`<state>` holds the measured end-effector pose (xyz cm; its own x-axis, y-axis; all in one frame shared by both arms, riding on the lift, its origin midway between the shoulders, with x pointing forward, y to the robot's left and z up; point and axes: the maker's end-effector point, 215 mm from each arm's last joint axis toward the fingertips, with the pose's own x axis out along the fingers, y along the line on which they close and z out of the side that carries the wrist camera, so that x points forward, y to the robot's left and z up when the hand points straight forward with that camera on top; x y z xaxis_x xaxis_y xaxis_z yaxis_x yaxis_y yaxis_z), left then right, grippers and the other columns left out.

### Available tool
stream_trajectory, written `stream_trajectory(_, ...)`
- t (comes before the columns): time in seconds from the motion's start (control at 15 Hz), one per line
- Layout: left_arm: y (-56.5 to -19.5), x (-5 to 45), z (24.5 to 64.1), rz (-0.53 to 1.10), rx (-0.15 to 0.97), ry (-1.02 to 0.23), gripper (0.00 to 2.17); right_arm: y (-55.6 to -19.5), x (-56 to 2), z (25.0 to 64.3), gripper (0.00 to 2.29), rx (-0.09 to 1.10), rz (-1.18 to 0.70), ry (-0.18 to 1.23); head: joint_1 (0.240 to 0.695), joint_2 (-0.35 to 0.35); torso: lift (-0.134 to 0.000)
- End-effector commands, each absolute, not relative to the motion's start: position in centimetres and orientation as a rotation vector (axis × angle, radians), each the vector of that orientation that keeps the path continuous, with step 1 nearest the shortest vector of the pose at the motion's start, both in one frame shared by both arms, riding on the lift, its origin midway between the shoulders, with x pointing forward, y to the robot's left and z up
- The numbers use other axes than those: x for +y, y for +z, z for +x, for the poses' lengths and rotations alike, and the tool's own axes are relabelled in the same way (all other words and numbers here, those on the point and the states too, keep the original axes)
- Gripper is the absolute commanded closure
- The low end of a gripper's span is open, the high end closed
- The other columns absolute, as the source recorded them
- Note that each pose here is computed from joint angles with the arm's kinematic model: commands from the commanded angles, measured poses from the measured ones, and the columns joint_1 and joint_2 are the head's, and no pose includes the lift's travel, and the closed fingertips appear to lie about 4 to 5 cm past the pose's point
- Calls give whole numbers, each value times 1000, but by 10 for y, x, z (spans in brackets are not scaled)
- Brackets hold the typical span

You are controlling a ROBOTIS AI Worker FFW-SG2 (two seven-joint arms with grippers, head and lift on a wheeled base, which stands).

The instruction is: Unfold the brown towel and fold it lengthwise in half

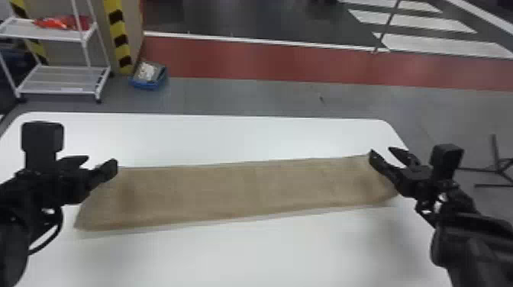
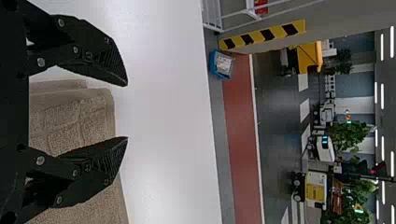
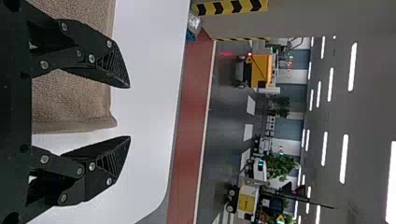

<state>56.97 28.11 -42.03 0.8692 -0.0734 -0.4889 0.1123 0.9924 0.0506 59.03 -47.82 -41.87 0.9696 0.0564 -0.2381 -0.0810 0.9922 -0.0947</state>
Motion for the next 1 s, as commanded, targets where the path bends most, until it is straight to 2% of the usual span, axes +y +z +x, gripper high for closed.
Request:
stream_trajectory(0.0, -415, 288, 571, 86, 489, -71, 12, -410, -490, 576, 60, 211, -124, 44, 695, -183, -118)
stream_trajectory(0.27, -398, 296, 565, 78, 411, -51, 16, -397, -481, 554, 63, 228, -94, 64, 695, -186, -118)
stream_trajectory(0.47, -350, 285, 566, 35, 173, -52, 19, -372, -439, 535, 66, 185, -110, 114, 695, -177, -118)
stream_trajectory(0.73, -319, 228, 547, 33, -5, -108, 16, -346, -365, 509, 66, 192, -76, 184, 695, -151, -118)
stream_trajectory(0.93, -328, 175, 529, 35, -12, -189, 16, -325, -309, 484, 66, 154, -53, 207, 695, -142, -118)
